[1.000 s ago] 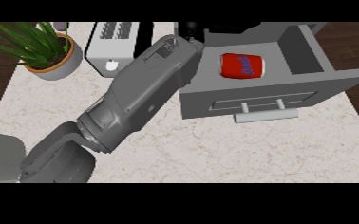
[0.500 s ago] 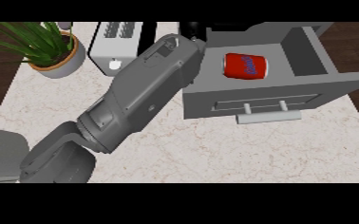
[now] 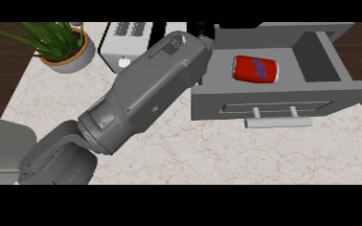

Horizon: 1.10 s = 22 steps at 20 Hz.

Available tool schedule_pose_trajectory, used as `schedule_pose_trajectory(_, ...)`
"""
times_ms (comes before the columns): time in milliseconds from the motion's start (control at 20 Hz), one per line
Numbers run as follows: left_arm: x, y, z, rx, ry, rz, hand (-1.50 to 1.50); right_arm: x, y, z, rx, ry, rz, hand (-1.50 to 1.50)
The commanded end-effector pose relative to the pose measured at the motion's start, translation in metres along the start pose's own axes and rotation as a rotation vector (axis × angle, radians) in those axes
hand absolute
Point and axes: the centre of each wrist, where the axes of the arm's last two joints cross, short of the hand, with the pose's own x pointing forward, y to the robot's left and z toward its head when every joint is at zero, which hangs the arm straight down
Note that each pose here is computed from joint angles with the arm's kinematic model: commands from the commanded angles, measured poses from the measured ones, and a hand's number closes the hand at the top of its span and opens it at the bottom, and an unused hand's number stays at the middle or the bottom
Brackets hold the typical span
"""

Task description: Pick up the can, place it into the drawer and close the drawer

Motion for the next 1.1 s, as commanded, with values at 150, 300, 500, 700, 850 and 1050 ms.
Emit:
schedule_pose_trajectory(150,0.015,-0.007,-0.001,-0.021,0.034,0.040,-1.50,-0.015,0.037,-0.042,0.073,-0.029,0.202,-1.50)
schedule_pose_trajectory(300,-0.002,0.000,0.003,0.008,0.041,0.015,-1.50,-0.021,0.062,-0.064,0.072,-0.031,0.241,-1.50)
schedule_pose_trajectory(500,-0.001,0.014,-0.005,0.008,0.039,0.013,-1.50,-0.026,0.099,-0.081,0.098,-0.051,0.321,-1.50)
schedule_pose_trajectory(700,0.017,0.020,-0.011,0.022,0.042,0.007,-1.50,-0.048,0.109,-0.110,0.153,-0.051,0.409,-1.50)
schedule_pose_trajectory(850,0.013,0.025,-0.011,0.040,0.032,0.003,-1.50,-0.063,0.123,-0.129,0.208,-0.064,0.483,-1.50)
schedule_pose_trajectory(1050,0.014,0.041,-0.017,0.049,0.049,-0.023,-1.50,-0.074,0.150,-0.143,0.281,-0.077,0.596,-1.50)
